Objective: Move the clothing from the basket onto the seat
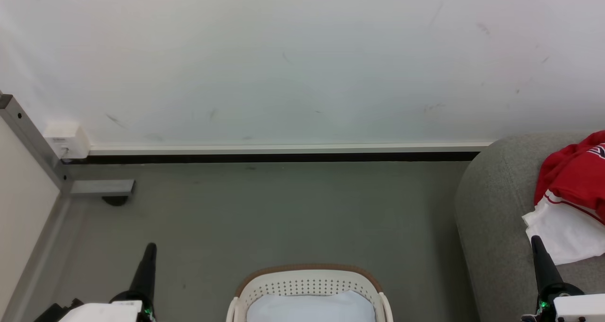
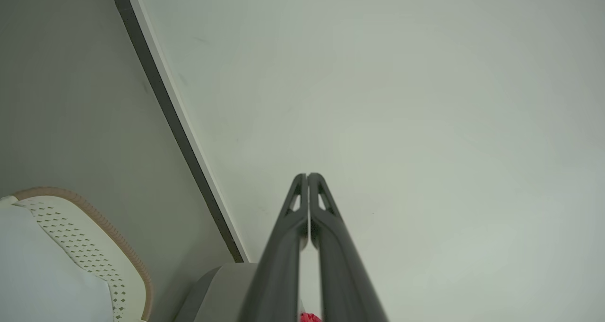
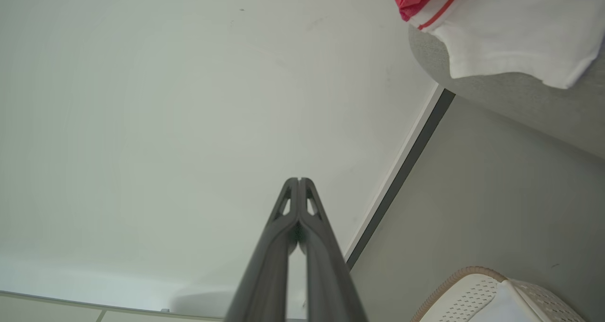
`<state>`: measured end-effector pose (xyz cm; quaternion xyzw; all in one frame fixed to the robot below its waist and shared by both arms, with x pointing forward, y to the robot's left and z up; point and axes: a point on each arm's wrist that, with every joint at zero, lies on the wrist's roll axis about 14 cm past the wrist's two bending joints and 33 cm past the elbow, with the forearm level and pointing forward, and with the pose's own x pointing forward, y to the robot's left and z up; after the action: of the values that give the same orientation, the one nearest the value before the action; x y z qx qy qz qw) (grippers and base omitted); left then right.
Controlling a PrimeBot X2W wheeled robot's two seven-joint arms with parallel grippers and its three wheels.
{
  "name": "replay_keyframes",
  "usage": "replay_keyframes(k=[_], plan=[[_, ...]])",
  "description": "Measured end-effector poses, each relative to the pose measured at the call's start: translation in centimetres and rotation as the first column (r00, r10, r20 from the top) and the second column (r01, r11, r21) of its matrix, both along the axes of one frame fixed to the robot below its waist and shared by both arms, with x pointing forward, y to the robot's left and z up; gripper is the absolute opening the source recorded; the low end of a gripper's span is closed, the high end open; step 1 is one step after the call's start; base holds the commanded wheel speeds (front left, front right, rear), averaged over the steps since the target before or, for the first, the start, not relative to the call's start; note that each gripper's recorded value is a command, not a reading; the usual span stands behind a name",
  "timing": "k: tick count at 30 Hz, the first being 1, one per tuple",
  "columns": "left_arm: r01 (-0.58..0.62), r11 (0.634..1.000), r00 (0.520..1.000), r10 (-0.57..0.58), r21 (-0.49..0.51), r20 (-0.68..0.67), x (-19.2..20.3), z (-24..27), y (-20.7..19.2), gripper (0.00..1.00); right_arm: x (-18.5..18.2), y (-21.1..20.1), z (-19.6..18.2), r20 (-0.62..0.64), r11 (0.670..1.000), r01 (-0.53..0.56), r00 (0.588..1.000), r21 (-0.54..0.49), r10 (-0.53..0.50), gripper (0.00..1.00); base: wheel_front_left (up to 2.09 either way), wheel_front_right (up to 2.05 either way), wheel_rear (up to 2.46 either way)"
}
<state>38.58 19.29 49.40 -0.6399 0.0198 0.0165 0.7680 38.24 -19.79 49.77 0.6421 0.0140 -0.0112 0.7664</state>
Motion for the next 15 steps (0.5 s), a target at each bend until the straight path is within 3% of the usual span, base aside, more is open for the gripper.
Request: replay_keyframes(k=[15], plan=[[0.001,0.994,1.000,0.001,-0.109,0.020,0.14,0.54,0.28,0.00,0.30,-0.09,0.34,0.013,0.995,0.002,1.000,0.104,-0.003,0.00,0.00,0.00,0.00]])
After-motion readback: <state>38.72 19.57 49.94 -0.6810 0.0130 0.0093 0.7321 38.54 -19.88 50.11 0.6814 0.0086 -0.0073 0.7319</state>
